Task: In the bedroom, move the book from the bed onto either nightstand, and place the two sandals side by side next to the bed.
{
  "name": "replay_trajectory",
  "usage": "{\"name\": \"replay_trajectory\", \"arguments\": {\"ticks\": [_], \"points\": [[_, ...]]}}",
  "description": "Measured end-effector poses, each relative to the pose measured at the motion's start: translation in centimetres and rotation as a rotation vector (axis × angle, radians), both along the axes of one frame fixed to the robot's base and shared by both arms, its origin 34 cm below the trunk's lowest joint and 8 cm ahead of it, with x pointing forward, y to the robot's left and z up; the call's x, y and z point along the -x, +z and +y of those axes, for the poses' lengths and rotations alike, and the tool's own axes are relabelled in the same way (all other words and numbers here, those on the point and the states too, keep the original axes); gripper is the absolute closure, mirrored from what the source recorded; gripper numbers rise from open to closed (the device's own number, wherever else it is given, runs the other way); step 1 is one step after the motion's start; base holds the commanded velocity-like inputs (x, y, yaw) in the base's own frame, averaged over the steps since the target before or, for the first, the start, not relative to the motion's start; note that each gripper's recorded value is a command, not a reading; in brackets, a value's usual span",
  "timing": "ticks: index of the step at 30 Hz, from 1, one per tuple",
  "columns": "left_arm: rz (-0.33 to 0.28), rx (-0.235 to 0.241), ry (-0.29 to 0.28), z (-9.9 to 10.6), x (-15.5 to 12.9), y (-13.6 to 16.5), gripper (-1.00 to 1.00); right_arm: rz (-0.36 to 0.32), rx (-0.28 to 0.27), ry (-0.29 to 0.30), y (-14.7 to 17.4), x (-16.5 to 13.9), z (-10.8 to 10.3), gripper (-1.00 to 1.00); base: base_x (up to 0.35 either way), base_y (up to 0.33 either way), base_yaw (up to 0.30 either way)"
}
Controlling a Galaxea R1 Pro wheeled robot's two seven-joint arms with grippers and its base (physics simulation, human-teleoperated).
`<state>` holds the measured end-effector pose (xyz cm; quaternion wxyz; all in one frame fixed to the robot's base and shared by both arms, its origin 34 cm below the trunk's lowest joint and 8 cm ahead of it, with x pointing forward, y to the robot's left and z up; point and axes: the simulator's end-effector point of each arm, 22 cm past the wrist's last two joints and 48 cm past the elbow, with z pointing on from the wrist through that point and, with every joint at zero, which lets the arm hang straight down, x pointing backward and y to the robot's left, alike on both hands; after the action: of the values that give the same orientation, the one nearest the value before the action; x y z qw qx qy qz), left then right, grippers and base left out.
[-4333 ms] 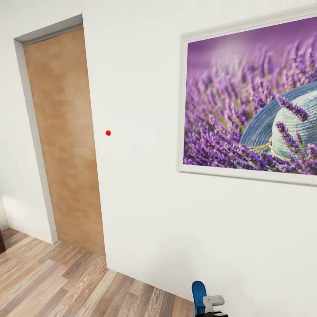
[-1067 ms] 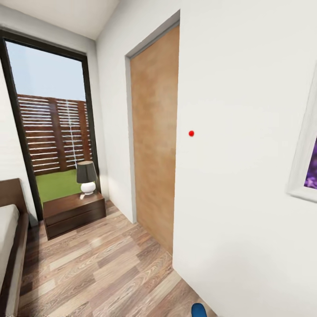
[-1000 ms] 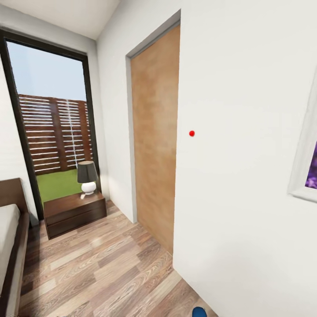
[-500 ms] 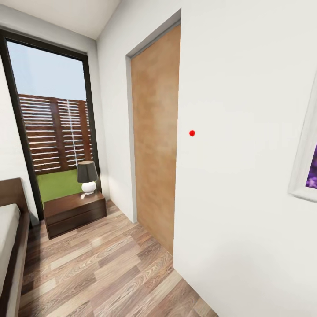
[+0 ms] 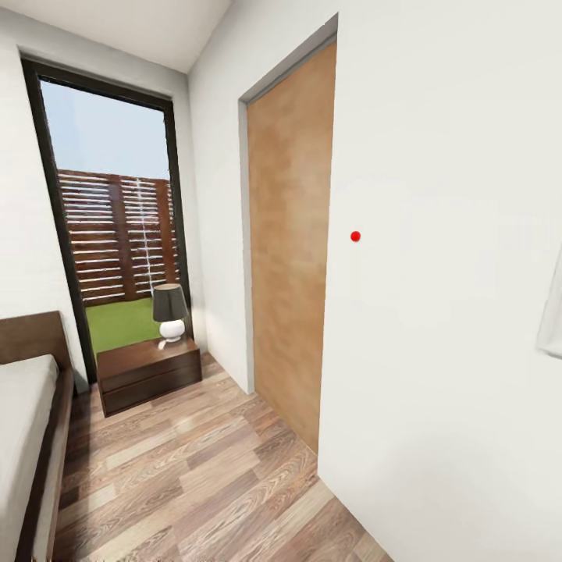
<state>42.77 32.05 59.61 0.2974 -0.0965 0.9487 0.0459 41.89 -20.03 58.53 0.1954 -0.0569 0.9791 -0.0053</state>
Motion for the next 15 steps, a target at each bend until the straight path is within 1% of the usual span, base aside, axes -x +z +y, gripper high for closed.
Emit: {"name": "replay_trajectory", "arguments": {"ticks": [3, 7, 11, 15], "points": [[0.001, 0.001, -0.001, -0.1, 0.0, 0.0, 1.00, 0.006, 0.001, 0.000, -0.2, 0.4, -0.1, 1.00, 0.000, 0.000, 0.254], [0.001, 0.001, -0.001, -0.1, 0.0, 0.0, 1.00, 0.011, 0.003, -0.001, -0.4, 0.8, -0.2, 1.00, 0.002, 0.000, 0.184], [0.002, 0.001, -0.001, -0.1, 0.1, -0.1, 1.00, 0.013, 0.006, -0.003, -0.5, 1.0, -0.5, 1.00, 0.060, 0.000, 0.081], [0.003, 0.000, -0.001, -0.1, 0.2, -0.1, 1.00, 0.015, 0.005, -0.003, -0.5, 1.2, -0.5, 1.00, 0.188, 0.000, 0.029]]}}
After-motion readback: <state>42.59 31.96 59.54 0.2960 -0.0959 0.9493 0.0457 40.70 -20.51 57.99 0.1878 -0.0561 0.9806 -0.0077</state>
